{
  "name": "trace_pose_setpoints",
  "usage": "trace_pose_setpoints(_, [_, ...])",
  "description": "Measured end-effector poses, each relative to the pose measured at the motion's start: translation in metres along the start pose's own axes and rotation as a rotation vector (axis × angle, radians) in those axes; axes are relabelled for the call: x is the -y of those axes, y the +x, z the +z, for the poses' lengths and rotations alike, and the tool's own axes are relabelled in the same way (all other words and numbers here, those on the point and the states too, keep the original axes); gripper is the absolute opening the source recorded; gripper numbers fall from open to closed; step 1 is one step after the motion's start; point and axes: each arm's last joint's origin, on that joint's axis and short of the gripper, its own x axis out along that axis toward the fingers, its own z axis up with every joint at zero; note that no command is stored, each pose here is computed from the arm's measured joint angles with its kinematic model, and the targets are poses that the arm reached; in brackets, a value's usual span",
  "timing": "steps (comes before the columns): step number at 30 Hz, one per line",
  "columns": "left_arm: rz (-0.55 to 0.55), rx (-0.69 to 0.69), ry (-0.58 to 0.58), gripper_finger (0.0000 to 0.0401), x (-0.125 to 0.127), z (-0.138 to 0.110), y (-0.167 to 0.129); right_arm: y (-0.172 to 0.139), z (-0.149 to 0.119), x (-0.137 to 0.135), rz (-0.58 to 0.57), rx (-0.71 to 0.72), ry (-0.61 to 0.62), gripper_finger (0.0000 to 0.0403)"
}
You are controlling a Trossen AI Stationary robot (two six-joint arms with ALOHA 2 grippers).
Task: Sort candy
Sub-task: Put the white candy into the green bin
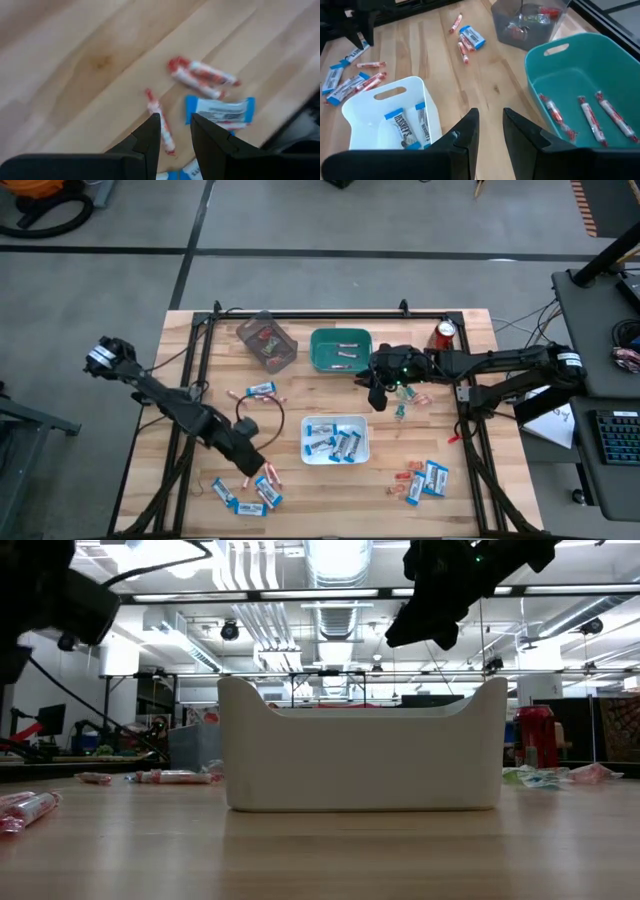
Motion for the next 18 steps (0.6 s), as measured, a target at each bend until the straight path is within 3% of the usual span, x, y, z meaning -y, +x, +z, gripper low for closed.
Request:
trace_pose_setpoints(9, [0.145,-0.021,0.0,0.0091,0.026,-0.012,0.018,0.001,0.0,0.0,0.0,0.0,-0.025,0.0085])
trace_pose_setpoints(18, [0.275,-0.006,0.031,0.0091,0.032,-0.012,0.046,0.001,0.0,0.0,0.0,0.0,-0.025,0.0079])
